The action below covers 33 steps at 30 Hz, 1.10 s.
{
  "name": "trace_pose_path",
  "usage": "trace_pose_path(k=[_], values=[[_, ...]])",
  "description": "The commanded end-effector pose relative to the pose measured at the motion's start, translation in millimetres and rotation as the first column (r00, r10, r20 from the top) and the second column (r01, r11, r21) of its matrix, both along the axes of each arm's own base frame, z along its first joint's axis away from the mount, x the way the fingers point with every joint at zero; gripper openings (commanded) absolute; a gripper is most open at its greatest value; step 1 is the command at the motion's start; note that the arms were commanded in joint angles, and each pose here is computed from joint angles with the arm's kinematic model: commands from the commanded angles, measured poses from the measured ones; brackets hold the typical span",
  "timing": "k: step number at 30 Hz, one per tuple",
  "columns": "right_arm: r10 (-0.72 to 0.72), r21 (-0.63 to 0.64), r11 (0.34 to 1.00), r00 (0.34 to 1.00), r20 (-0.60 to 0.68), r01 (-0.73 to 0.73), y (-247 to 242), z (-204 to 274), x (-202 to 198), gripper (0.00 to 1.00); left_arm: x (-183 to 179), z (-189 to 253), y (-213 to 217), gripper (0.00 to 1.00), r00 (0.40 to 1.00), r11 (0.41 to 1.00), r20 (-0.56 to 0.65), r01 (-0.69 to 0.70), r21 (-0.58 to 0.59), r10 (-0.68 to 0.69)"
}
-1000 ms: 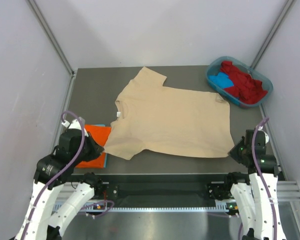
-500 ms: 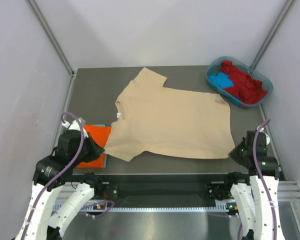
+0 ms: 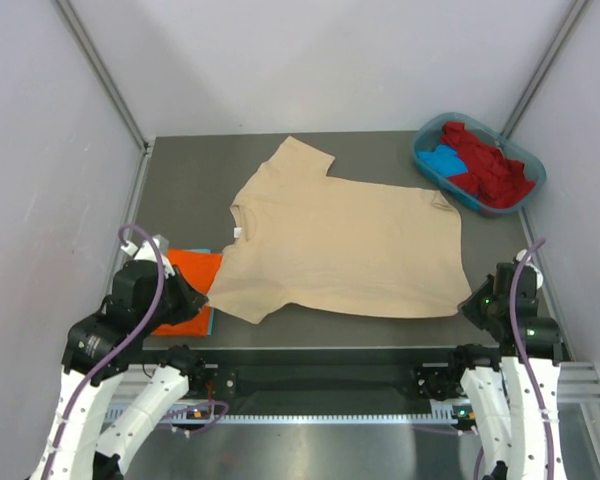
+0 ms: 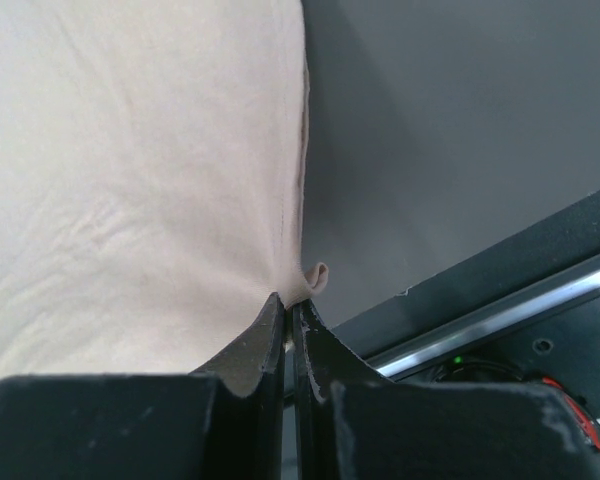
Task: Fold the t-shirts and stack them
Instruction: Flatten the tshirt out, then fold the tshirt
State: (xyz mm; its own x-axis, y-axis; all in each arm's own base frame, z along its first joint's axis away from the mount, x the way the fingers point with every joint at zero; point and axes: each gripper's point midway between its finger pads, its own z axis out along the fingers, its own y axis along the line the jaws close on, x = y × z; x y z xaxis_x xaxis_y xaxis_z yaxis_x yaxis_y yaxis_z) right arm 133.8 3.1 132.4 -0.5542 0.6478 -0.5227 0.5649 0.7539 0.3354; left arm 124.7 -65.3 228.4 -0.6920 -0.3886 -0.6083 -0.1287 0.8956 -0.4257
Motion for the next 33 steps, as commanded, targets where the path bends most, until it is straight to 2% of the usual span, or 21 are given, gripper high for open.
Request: trace_pose_path(k=[1, 2, 6, 11, 15, 21, 24, 29, 33], values=[[0.046, 0.012, 0.999, 0.999, 0.015, -0.046, 5, -5, 12, 0.0, 14, 6, -14, 0.0, 0.997, 0.998, 0.068, 0.049, -0.043, -0.046], [0.07, 0.04, 0.997, 0.997, 0.033, -0.071, 11, -5, 19, 0.0, 19, 10, -23, 0.0, 0.993, 0.994, 0.091, 0.08, -0.073, -0.073], [0.069, 0.059, 0.996, 0.997, 0.023, -0.071, 13, -12, 33, 0.0, 39, -1, -26, 0.0, 0.994, 0.997, 0.082, 0.07, -0.044, -0.066], [0.019, -0.005, 1.0, 0.997, 0.07, -0.019, -3, 6, 59, 0.0, 82, 5, -32, 0.0, 0.993, 0.998, 0.1, 0.055, 0.013, -0.056], [-0.013, -0.053, 0.998, 0.998, 0.056, 0.016, -17, 11, 81, 0.0, 122, 13, -33, 0.0, 0.99, 0.995, 0.13, 0.038, 0.091, -0.049], [-0.046, -0.086, 0.995, 0.997, 0.057, 0.05, -30, 16, 112, 0.0, 181, 3, -56, 0.0, 0.992, 0.986, 0.086, 0.084, 0.143, -0.097], [-0.04, -0.074, 0.996, 0.997, 0.062, 0.045, -33, 21, 123, 0.0, 200, 5, -65, 0.0, 0.99, 0.985, 0.084, 0.102, 0.139, -0.115], [-0.041, -0.077, 0.996, 0.994, 0.105, 0.05, -38, 41, 136, 0.0, 223, 30, -67, 0.0, 0.986, 0.988, 0.146, 0.061, 0.14, -0.081], [-0.04, -0.05, 0.998, 0.993, 0.114, 0.046, -36, 45, 149, 0.0, 239, 20, -71, 0.0, 0.99, 0.984, 0.113, 0.066, 0.165, -0.086]])
